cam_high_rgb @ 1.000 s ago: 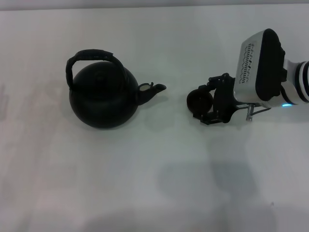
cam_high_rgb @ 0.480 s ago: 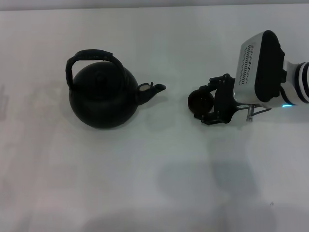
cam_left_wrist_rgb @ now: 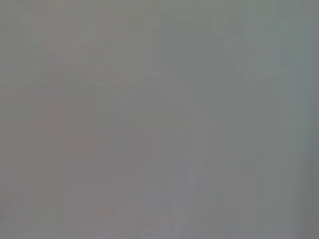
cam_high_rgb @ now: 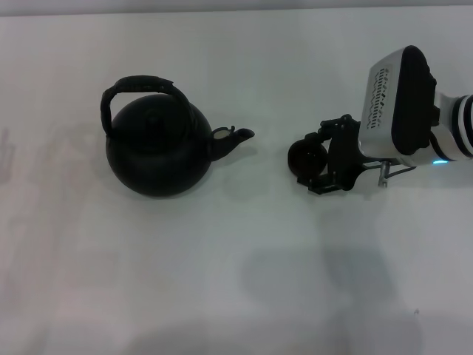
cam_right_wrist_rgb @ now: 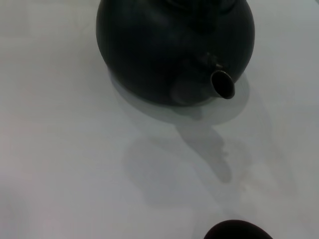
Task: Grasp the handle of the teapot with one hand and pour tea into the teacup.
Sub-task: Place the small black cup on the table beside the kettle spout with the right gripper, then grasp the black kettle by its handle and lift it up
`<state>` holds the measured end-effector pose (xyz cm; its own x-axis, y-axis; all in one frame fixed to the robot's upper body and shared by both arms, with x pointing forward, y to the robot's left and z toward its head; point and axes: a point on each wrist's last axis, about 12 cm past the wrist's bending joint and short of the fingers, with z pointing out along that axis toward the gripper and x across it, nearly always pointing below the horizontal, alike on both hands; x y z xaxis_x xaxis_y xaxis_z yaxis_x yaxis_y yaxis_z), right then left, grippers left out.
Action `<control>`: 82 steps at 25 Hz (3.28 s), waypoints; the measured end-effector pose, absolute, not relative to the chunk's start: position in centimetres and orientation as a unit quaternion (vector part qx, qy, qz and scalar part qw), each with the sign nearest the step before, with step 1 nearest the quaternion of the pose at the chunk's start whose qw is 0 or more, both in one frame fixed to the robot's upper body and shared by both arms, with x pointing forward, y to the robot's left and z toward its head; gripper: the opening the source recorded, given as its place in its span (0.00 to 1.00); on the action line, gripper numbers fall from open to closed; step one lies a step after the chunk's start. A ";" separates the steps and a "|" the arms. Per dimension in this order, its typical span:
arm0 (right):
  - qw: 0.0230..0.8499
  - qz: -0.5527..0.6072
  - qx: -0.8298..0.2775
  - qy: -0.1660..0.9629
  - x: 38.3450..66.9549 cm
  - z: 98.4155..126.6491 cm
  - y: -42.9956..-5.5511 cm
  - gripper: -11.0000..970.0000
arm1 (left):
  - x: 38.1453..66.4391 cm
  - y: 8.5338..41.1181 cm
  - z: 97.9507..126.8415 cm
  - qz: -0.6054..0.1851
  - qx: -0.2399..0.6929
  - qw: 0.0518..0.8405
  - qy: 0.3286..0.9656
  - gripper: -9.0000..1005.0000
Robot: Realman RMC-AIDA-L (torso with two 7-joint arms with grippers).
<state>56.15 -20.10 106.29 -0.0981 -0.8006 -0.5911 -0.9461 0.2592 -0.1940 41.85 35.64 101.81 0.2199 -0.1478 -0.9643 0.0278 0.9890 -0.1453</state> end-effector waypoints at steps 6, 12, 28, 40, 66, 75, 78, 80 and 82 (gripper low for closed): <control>0.306 0.119 -0.598 0.731 56.3 106.5 -20.0 0.82 | 41.9 35.6 101.8 -0.056 -0.048 0.780 0.622 0.62; 0.306 0.125 -0.593 0.734 56.5 106.8 -20.2 0.90 | 41.8 35.7 101.8 -0.055 -0.047 0.779 0.623 0.62; 0.324 0.168 -0.559 0.744 56.8 108.9 -21.7 0.90 | 41.3 35.4 101.5 -0.064 -0.038 0.772 0.631 0.62; 0.403 0.243 -0.508 0.722 56.7 111.9 -24.2 0.90 | 39.6 34.5 101.4 -0.090 -0.004 0.774 0.627 0.62; 0.503 0.280 -0.435 0.692 54.8 111.9 -28.2 0.89 | 43.3 30.0 100.3 -0.250 0.112 0.676 0.684 0.61; 0.502 0.281 -0.435 0.693 54.8 111.8 -28.2 0.89 | 44.6 29.5 100.1 -0.269 0.114 0.649 0.703 0.61; 0.501 0.281 -0.436 0.693 54.8 111.8 -28.2 0.89 | 45.1 29.4 100.1 -0.276 0.114 0.644 0.705 0.60; 0.501 0.281 -0.436 0.693 54.8 111.8 -28.2 0.89 | 45.4 29.3 100.2 -0.283 0.117 0.637 0.708 0.59; 0.501 0.281 -0.437 0.693 54.8 111.8 -28.2 0.89 | 45.8 29.3 100.3 -0.289 0.121 0.631 0.710 0.57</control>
<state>54.82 -28.16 111.81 -0.1177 -0.3233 -0.9389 -0.8864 0.4605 -0.0475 45.77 29.28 100.29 -0.1745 -0.1926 -0.9656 0.5359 0.8041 -0.2572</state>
